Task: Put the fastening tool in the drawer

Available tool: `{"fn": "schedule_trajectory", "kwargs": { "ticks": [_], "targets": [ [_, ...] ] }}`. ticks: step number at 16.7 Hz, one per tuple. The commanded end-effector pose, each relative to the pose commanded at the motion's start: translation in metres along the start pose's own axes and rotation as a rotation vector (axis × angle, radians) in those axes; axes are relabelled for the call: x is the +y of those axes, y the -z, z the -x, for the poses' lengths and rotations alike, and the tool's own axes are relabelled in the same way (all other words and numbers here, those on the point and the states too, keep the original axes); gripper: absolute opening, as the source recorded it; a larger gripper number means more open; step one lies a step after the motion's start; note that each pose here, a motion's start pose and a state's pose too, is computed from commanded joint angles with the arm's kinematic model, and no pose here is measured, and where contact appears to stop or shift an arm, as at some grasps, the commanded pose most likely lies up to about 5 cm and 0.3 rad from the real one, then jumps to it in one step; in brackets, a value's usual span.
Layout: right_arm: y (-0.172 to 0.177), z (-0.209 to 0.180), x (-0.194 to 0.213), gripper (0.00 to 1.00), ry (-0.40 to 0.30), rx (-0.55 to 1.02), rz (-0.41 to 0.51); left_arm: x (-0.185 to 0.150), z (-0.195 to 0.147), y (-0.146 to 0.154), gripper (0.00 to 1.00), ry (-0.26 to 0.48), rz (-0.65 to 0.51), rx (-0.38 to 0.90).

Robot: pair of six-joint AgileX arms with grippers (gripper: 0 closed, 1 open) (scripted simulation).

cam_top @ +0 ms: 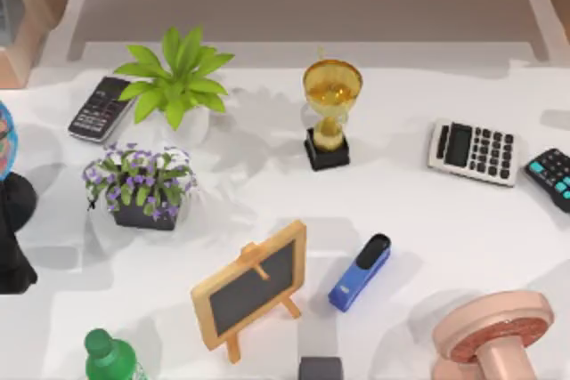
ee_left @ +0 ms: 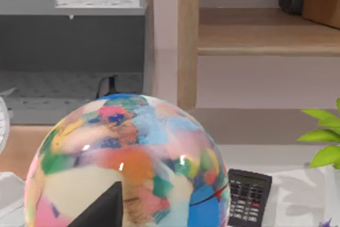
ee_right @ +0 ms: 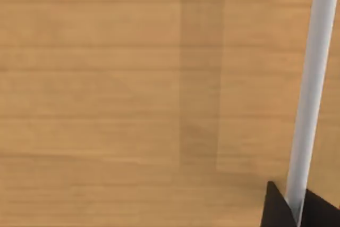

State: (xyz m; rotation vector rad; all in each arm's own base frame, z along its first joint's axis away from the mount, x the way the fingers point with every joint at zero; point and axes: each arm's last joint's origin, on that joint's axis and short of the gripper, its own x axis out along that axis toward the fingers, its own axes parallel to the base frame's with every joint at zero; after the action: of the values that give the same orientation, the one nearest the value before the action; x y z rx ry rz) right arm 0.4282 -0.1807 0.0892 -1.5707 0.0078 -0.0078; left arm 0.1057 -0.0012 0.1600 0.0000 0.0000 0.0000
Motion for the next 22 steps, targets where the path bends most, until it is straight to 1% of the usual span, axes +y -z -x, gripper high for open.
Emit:
{"fn": "schedule_trajectory", "kwargs": {
  "ticks": [5,12,18,22],
  "targets": [
    [0.002,0.005,0.000,0.00,0.001,0.006,-0.001,0.000,0.000,0.000,1.00,0.000,0.000,0.000],
    [0.001,0.059,0.002,0.00,-0.009,0.004,-0.007,0.000,0.000,0.000,1.00,0.000,0.000,0.000],
    [0.001,0.063,0.002,0.00,-0.006,0.004,-0.006,0.000,0.000,0.000,1.00,0.000,0.000,0.000],
    [0.003,0.088,0.002,0.00,-0.004,0.006,-0.005,0.000,0.000,0.000,1.00,0.000,0.000,0.000]
  ]
}}
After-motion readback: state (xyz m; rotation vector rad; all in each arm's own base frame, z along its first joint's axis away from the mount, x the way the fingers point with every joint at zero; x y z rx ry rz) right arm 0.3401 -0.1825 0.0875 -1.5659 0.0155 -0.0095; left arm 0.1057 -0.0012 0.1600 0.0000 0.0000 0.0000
